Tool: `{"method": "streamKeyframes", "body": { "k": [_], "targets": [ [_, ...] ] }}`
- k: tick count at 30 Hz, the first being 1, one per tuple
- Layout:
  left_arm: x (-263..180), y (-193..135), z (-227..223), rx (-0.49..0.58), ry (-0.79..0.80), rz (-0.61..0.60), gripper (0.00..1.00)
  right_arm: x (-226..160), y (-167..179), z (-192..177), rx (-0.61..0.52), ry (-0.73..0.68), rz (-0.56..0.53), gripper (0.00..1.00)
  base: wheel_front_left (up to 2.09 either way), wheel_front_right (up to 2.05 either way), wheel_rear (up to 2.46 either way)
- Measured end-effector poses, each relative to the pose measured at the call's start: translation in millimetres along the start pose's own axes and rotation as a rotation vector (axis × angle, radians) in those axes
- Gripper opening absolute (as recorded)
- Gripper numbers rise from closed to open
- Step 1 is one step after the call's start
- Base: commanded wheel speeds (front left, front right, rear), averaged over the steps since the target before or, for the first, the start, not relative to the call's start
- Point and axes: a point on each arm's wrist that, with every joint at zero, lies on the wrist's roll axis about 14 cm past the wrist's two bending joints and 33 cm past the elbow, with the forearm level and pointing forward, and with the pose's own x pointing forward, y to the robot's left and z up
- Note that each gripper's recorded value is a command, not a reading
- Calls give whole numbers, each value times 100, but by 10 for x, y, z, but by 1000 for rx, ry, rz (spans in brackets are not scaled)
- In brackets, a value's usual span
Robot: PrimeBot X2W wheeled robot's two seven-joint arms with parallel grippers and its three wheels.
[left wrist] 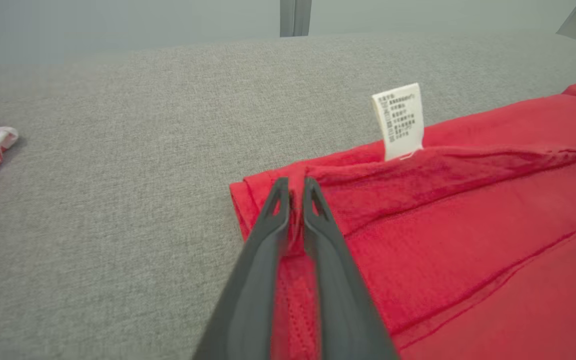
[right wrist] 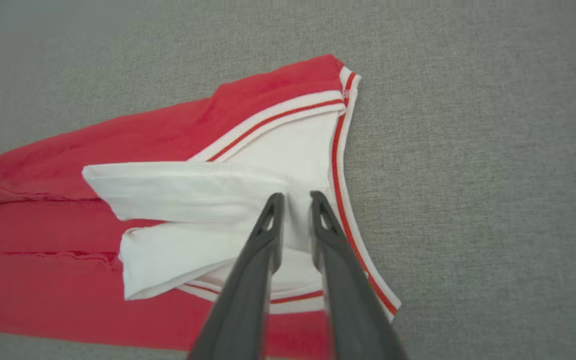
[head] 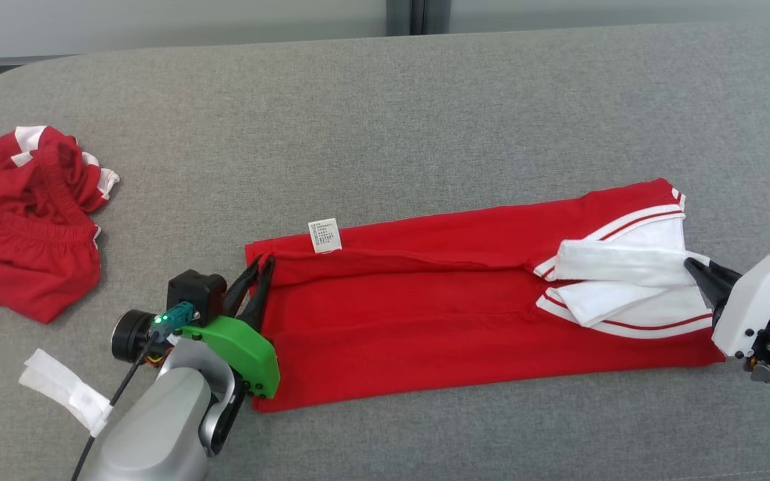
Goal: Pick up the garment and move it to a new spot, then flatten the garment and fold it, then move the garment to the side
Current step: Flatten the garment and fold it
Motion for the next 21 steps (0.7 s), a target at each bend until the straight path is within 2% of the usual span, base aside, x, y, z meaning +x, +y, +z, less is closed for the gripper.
{"method": "streamKeyframes", "body": {
  "k": [4, 11, 15, 21],
  "targets": [
    [-28, 36, 99, -41, -40, 26, 100, -70, 28, 76, -21, -33, -7, 100, 0, 0, 0],
    [-312, 252, 698, -193, -299, 143, 100, -208, 52, 226, -47, -111, -24, 100, 0, 0, 0],
    [-593, 372, 856, -218, -400, 213, 100, -278, 45, 324, -35, -165, -44, 100, 0, 0, 0],
    [-897, 512, 786, -197, -423, 290, 100, -263, -29, 268, 8, -166, -80, 100, 0, 0, 0]
  ]
}}
